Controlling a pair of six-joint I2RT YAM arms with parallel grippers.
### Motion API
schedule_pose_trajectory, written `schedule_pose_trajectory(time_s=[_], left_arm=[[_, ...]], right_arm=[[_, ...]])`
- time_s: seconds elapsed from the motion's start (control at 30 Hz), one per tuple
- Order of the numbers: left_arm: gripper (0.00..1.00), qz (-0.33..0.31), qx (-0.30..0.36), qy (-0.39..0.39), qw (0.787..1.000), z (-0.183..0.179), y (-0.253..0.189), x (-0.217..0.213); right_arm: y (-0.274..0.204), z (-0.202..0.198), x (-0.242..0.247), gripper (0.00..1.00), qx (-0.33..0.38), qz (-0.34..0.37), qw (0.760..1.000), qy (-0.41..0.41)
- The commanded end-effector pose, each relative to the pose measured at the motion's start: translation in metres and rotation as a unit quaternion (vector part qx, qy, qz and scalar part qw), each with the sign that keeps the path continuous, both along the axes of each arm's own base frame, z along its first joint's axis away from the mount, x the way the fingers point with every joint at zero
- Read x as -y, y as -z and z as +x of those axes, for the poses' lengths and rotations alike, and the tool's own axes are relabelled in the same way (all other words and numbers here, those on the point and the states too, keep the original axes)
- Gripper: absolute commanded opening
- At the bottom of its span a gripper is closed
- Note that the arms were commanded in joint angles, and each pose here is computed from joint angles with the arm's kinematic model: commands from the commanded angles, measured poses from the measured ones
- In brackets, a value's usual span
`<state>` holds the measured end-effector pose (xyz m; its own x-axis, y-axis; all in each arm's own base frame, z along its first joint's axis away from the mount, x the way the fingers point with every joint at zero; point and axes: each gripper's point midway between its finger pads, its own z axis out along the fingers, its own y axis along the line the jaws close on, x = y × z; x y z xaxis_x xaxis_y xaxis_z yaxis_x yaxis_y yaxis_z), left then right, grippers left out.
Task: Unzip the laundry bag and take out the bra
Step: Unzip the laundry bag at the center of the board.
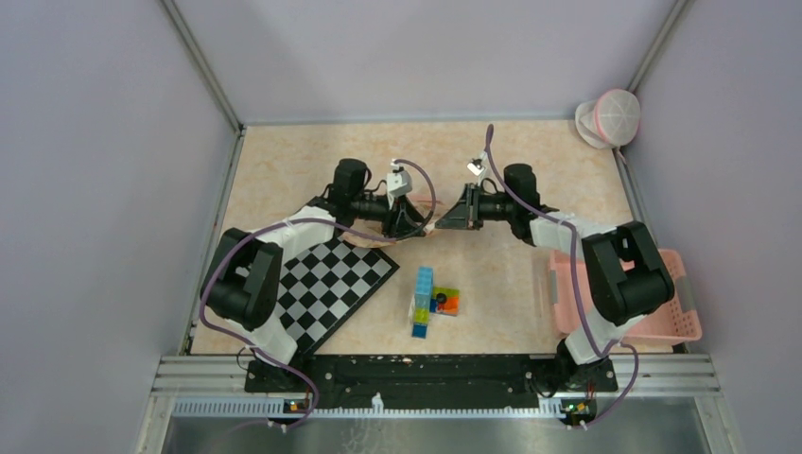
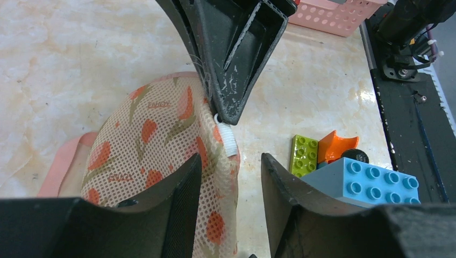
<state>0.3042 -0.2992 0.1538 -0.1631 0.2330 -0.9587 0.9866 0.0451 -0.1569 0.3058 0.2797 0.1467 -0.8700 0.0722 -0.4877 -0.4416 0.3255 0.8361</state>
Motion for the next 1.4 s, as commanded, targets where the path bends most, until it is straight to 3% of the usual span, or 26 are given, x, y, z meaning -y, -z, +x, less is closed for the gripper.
schedule_pose_trajectory(time_s=[0.0, 0.17, 0.3, 0.43, 0.5, 0.57, 0.63, 1.13, 1.37], left_arm=[[0.51, -0.001, 0.013, -0.005, 1.000, 0.005, -0.001, 0.010], [0.49, 0.017, 0.011, -0.028, 0.999, 0.015, 0.011, 0.010], [0.20, 0.012, 0.015, -0.019, 1.000, 0.014, 0.009, 0.012], [0.01, -0.006, 0.015, 0.014, 1.000, 0.004, 0.001, 0.015], [0.00, -0.011, 0.013, 0.028, 0.999, -0.001, -0.001, 0.015], [0.00, -0.013, 0.017, 0.041, 0.999, -0.006, -0.002, 0.015], [0.00, -0.014, 0.021, 0.060, 0.998, -0.011, -0.002, 0.015], [0.00, -0.031, 0.006, 0.162, 0.986, -0.031, -0.007, 0.016], [0.00, -0.015, 0.003, 0.162, 0.987, -0.026, 0.001, 0.015]], right_arm=[[-0.025, 0.003, -0.003, 0.00, 0.054, 0.017, 0.998, 0.004], [-0.027, -0.001, -0.004, 0.00, 0.053, 0.021, 0.998, 0.001], [-0.028, -0.003, -0.004, 0.00, 0.054, 0.025, 0.998, -0.004], [-0.027, -0.007, -0.005, 0.03, 0.054, 0.029, 0.998, -0.017], [-0.026, -0.008, -0.004, 0.27, 0.055, 0.028, 0.998, -0.021], [-0.026, -0.008, -0.005, 0.36, 0.058, 0.024, 0.998, -0.025], [-0.025, -0.008, -0.004, 0.39, 0.059, 0.020, 0.998, -0.028], [-0.026, -0.018, -0.012, 0.38, 0.069, 0.030, 0.995, -0.069], [-0.024, -0.022, -0.012, 0.16, 0.081, 0.022, 0.993, -0.081]])
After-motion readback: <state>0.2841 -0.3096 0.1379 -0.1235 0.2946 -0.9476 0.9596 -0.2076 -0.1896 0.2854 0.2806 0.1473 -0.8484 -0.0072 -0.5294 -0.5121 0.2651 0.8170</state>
